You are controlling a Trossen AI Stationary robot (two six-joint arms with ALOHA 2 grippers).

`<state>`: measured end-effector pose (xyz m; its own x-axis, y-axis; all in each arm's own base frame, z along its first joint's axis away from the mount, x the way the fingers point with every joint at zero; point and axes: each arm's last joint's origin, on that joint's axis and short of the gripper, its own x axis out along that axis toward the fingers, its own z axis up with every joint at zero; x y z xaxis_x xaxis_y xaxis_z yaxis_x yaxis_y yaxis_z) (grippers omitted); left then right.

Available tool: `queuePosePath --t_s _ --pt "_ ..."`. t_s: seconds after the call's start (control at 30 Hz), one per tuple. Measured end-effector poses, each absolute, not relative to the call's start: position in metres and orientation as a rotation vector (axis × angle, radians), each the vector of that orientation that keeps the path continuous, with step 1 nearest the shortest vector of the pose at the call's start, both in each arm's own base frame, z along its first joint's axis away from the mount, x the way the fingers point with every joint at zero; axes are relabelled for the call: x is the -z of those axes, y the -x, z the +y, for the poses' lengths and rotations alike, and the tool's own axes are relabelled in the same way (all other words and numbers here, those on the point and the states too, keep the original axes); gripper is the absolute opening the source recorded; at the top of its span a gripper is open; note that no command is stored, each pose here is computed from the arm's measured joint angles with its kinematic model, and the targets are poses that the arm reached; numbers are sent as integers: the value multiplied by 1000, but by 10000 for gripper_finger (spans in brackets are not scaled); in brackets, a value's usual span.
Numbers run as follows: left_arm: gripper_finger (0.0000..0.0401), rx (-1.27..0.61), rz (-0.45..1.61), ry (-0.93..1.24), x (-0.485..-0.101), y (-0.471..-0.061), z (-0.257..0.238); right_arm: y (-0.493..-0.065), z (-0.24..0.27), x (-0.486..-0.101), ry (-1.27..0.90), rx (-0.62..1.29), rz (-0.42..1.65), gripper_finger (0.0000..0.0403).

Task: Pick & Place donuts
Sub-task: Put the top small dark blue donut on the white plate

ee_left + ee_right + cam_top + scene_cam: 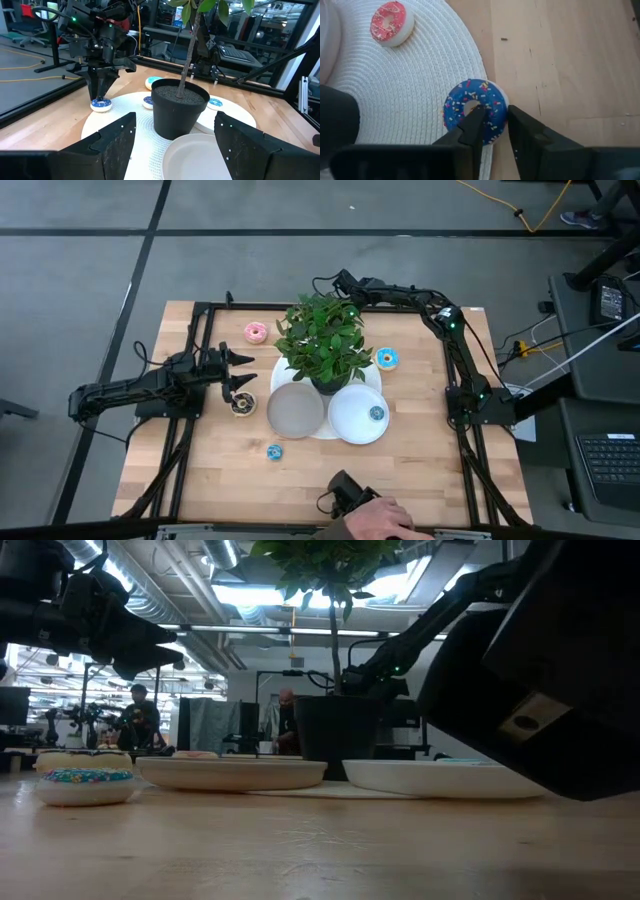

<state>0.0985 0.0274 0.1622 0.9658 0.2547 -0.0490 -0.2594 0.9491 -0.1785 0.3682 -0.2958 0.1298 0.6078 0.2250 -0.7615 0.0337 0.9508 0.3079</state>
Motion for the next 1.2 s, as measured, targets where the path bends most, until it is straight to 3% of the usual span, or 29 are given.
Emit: queuePosePath --t_s 0.43,1.2 --pt "260 -261 25 185 -162 -99 27 -367 -297 -131 -357 -85 917 12" --pt "260 -261 25 185 -162 -99 27 -349 -322 -188 -380 -39 847 13"
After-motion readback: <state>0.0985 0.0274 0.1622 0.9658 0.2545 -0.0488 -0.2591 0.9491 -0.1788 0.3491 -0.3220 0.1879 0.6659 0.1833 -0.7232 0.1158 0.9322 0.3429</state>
